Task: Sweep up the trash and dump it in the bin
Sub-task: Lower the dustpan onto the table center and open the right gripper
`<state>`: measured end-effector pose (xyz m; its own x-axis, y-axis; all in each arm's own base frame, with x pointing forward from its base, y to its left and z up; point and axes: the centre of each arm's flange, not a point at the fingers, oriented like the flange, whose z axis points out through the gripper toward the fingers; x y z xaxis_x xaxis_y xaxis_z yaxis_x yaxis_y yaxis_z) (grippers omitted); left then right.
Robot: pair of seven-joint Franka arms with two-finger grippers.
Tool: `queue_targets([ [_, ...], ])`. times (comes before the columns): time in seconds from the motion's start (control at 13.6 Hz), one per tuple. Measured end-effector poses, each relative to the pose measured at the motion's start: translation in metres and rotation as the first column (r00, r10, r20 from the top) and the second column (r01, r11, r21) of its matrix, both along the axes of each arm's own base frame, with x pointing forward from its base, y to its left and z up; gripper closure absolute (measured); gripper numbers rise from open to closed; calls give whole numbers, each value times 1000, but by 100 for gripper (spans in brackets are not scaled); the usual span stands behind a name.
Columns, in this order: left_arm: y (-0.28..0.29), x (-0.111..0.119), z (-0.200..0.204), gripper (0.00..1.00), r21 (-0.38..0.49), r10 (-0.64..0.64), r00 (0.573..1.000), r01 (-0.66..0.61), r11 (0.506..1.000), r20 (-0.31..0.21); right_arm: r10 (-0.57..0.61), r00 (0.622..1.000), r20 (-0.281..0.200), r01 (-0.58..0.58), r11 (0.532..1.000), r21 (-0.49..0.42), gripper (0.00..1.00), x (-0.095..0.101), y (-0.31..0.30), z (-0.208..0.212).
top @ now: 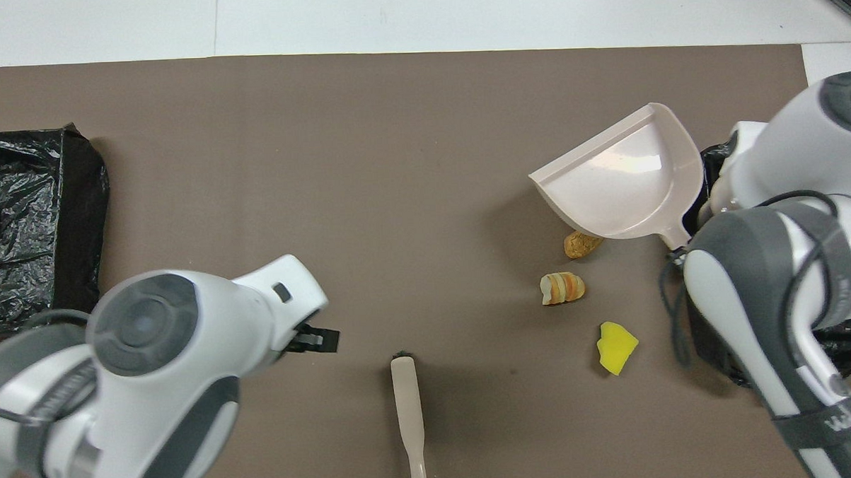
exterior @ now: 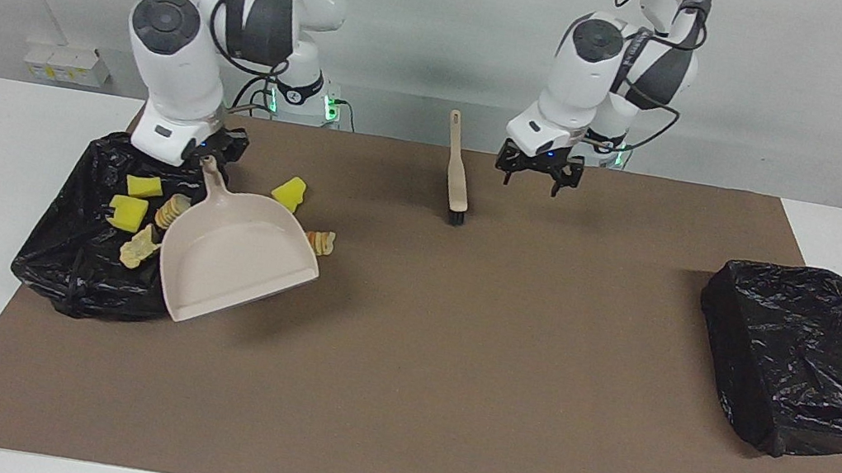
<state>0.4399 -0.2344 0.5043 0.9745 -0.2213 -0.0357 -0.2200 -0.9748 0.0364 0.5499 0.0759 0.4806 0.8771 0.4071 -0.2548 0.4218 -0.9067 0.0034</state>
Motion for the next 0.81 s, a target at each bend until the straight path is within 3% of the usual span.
queue_targets([
  [0.15, 51, 37, 50, 0, -27, 0, 1000, 1, 1000, 28, -61, 998, -7, 61, 998, 26, 68, -5, 55, -13],
  [0.37, 106, 75, 104, 0, -48, -10, 996, 14, 999, 86, -152, 988, 5, 152, 988, 10, 68, -16, 138, -22],
  [0.51, 134, 87, 129, 0, -51, 5, 993, 1, 999, 121, -227, 974, -8, 227, 974, 5, 68, -19, 186, -33],
  [0.81, 156, 98, 158, 0, 0, -36, 996, 36, 999, 85, -301, 954, 7, 301, 953, -32, 68, -15, 277, -69],
])
